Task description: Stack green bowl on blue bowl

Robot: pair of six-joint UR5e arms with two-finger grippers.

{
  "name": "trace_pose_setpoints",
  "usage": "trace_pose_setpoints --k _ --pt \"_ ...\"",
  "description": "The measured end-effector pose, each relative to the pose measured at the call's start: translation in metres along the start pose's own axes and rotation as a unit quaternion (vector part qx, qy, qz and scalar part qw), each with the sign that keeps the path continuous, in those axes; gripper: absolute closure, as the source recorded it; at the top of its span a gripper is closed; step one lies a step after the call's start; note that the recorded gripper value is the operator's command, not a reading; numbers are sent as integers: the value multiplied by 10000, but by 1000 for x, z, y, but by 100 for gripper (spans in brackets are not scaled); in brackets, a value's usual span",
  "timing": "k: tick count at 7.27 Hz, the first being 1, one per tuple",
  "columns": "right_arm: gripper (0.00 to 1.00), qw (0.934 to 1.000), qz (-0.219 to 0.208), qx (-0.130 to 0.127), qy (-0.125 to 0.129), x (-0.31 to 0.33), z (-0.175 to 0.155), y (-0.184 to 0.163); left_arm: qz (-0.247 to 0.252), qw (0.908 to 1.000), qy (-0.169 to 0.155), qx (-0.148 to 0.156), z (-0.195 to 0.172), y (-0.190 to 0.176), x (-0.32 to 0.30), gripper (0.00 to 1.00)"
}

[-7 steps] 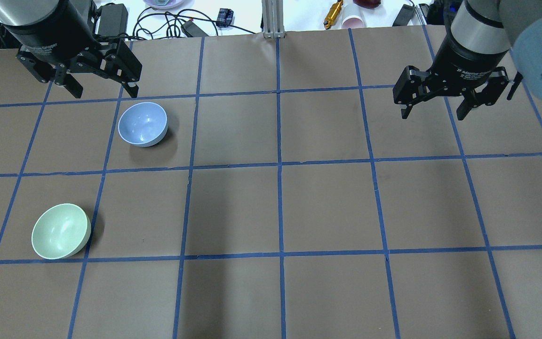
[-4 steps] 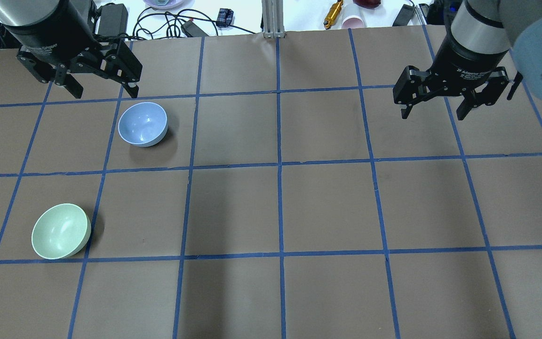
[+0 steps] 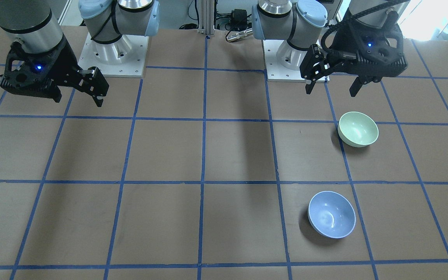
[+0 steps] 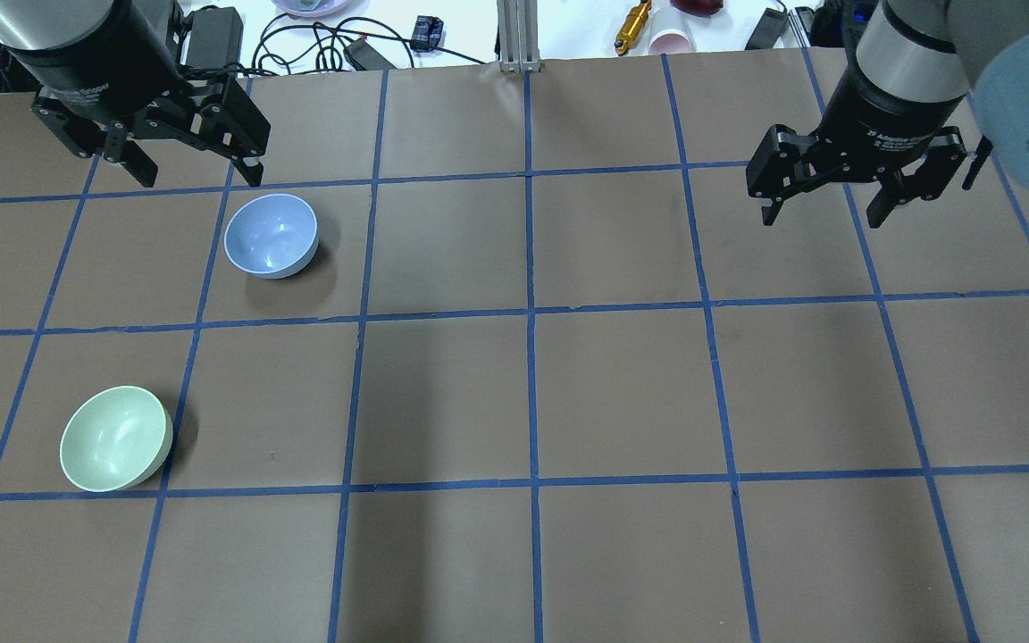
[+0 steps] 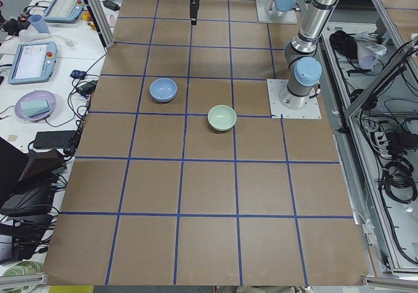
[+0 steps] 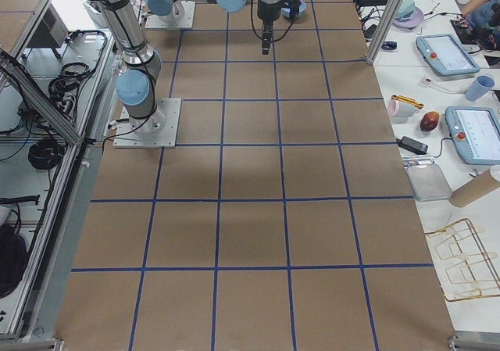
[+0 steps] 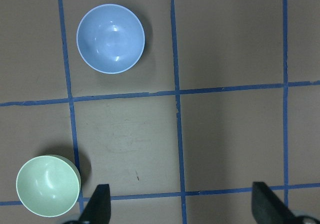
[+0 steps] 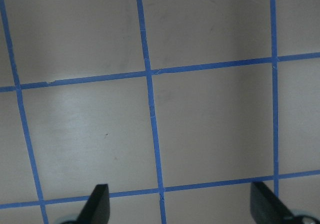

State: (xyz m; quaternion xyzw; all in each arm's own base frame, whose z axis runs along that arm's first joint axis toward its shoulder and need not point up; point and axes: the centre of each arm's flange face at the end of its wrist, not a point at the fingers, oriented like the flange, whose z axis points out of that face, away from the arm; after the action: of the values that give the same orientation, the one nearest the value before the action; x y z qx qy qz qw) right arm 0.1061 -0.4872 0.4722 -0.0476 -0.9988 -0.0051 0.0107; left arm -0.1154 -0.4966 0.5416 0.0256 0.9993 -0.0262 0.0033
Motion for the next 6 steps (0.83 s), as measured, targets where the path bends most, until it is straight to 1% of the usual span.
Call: trace_pose_setpoints --k 4,6 --pt "0 10000 0 0 0 0 0 0 -2 10000 -5 -18 1 0 0 0" --pt "0 10000 0 0 0 0 0 0 -38 10000 5 -60 6 -4 -10 0"
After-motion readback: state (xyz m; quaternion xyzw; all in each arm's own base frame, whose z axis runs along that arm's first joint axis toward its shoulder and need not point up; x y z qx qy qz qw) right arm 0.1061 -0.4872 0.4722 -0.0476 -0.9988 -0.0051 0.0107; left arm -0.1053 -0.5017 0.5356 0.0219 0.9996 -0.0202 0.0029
